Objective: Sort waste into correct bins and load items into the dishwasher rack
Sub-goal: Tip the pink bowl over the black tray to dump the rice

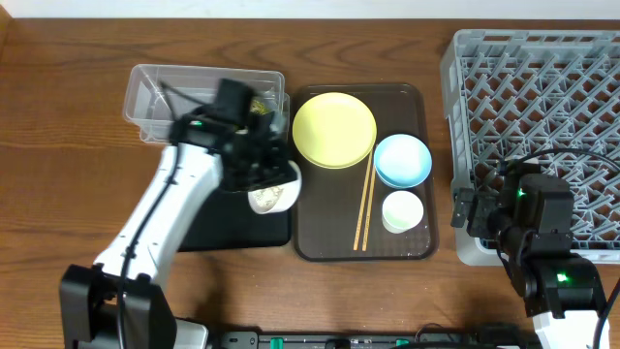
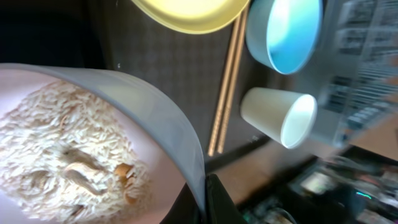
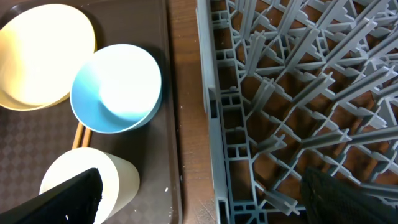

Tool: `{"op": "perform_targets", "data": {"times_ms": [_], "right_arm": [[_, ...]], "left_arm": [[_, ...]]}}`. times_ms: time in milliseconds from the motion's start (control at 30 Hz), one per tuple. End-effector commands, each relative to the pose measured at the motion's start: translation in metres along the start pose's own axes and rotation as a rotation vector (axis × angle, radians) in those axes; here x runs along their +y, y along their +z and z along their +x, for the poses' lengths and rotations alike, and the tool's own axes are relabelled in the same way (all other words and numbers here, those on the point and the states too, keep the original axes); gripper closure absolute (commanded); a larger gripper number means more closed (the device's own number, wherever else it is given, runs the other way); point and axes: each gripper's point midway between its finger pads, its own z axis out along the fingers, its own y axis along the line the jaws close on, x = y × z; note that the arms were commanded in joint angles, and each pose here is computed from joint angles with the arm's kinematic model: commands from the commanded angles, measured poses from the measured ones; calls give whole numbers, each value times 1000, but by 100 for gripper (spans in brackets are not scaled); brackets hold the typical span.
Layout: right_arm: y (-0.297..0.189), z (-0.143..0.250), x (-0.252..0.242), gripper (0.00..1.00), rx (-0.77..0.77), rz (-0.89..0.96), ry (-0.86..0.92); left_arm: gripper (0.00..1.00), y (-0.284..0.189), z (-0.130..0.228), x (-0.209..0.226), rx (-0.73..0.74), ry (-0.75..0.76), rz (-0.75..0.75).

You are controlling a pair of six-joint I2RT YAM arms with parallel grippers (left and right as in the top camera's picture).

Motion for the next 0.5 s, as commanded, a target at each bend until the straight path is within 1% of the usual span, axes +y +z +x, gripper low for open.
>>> {"op": "perform_targets", "data": {"times_ms": [0,67,233,400,467], "right_arm": [[-4,-8,5,1,-21,-14,3],[-4,-8,5,1,-21,-14,3],[-4,-8,5,1,-21,-14,3],[-4,-8,5,1,-21,-14,3],[-4,-8,5,1,-21,-14,3]], "left_arm": [[94,-12,8,-5,37,32,269],[94,-20,6,7,16,-8,333],[94,-31,4,36,-21,-172,460],[94,-44,-6,44,-42,-294,648],[94,-45,-10,47,-40,-330,698]]}}
